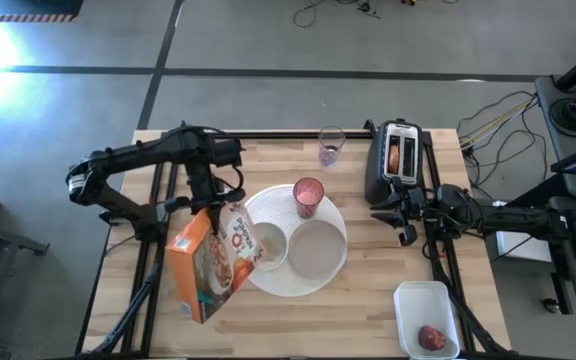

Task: Arrange a breakfast setting
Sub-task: Pour the cereal from the orange cereal box into the white bowl

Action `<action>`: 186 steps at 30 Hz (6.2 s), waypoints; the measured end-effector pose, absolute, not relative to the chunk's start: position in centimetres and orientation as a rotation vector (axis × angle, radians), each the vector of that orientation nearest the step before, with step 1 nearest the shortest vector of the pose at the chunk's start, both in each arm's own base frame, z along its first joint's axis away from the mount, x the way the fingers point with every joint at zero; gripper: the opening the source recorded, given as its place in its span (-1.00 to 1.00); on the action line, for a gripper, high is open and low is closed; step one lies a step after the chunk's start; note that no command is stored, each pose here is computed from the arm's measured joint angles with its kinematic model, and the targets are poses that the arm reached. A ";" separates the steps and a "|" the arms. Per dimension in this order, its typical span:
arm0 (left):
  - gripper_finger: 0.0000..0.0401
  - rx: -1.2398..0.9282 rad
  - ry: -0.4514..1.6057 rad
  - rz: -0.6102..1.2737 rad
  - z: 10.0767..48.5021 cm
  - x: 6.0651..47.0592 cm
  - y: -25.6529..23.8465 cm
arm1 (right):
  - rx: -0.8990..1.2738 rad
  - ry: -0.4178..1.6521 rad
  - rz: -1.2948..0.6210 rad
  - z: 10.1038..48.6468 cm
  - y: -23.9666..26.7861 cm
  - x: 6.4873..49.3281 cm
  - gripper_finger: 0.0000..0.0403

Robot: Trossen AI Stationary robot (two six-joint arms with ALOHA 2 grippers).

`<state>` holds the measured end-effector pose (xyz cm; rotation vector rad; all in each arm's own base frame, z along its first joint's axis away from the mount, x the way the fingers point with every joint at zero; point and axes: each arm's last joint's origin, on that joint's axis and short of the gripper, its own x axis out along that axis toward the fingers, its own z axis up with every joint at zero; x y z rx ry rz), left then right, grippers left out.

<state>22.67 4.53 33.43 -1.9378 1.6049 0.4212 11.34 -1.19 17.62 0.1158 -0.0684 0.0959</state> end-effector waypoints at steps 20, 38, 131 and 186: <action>-1.00 -1.947 1.554 0.406 34.5 22.7 5.0 | 0.099 -0.065 0.096 17.6 -1.2 11.3 -0.58; -1.00 -1.977 1.576 0.430 33.8 23.4 5.4 | 0.088 -0.063 0.096 17.6 -1.2 11.3 -0.58; -1.00 -2.014 1.616 0.404 35.1 24.1 4.2 | 0.115 -0.070 0.096 17.6 -1.2 11.3 -0.58; -1.00 -1.936 1.616 0.325 33.9 24.5 4.8 | 0.098 -0.065 0.096 17.6 -1.2 11.3 -0.58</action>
